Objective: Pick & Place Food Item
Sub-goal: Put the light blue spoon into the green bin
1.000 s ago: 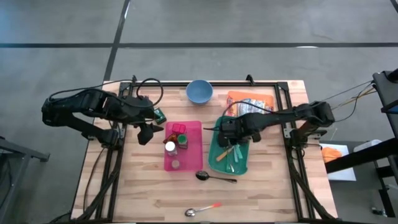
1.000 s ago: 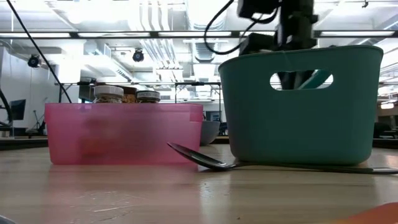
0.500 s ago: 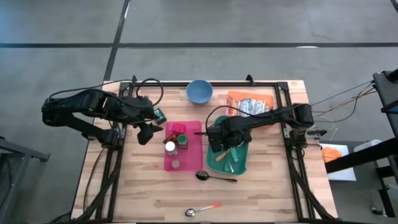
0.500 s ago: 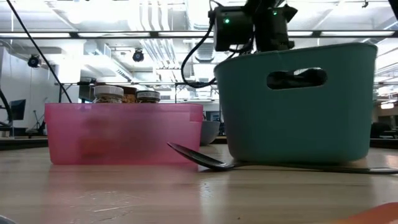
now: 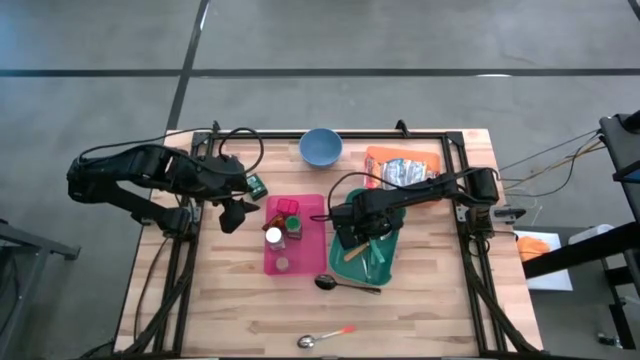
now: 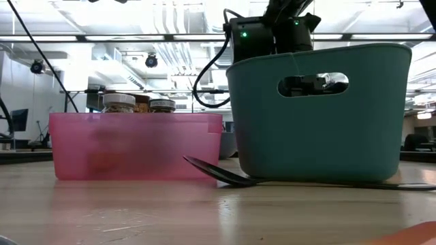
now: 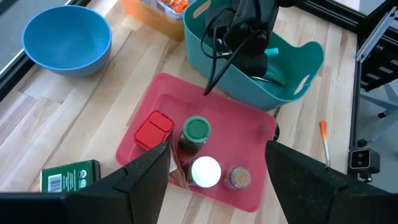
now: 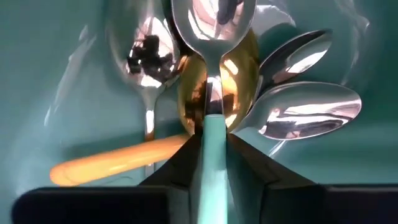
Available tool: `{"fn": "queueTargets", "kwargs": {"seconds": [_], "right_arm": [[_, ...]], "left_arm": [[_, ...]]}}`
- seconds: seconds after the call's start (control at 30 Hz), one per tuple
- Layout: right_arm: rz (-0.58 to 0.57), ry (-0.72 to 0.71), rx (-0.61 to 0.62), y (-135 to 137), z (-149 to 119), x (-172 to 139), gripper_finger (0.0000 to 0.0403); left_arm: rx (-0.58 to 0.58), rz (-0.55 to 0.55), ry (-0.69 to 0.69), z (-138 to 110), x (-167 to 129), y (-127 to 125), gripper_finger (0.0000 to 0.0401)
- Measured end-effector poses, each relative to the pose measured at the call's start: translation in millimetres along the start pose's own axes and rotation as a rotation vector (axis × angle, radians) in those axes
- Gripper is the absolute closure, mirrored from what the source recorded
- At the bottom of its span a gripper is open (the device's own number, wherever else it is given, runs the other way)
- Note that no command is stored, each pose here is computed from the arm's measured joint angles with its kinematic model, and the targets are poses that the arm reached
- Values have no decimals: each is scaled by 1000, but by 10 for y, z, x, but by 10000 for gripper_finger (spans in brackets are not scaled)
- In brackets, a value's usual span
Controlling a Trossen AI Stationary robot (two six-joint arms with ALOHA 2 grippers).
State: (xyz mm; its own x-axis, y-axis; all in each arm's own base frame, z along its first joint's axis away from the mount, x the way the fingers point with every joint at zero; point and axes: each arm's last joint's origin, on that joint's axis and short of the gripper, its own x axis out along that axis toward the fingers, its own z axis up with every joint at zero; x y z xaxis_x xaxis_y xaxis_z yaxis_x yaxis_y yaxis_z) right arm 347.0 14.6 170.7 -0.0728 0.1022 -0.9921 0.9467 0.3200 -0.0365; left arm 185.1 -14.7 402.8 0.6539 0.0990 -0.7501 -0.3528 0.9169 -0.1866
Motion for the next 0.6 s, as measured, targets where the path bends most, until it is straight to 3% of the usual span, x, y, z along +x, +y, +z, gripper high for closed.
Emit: {"fn": "queueTargets", "kwargs": {"seconds": [0.17, 0.6], "right_arm": [[3, 2, -26, -4, -9, -12, 305], [7, 2, -85, -6, -8, -20, 238]], "left_arm": [[1, 0, 0, 0, 0, 0, 139], [0, -2, 1, 0, 0, -1, 139]]}}
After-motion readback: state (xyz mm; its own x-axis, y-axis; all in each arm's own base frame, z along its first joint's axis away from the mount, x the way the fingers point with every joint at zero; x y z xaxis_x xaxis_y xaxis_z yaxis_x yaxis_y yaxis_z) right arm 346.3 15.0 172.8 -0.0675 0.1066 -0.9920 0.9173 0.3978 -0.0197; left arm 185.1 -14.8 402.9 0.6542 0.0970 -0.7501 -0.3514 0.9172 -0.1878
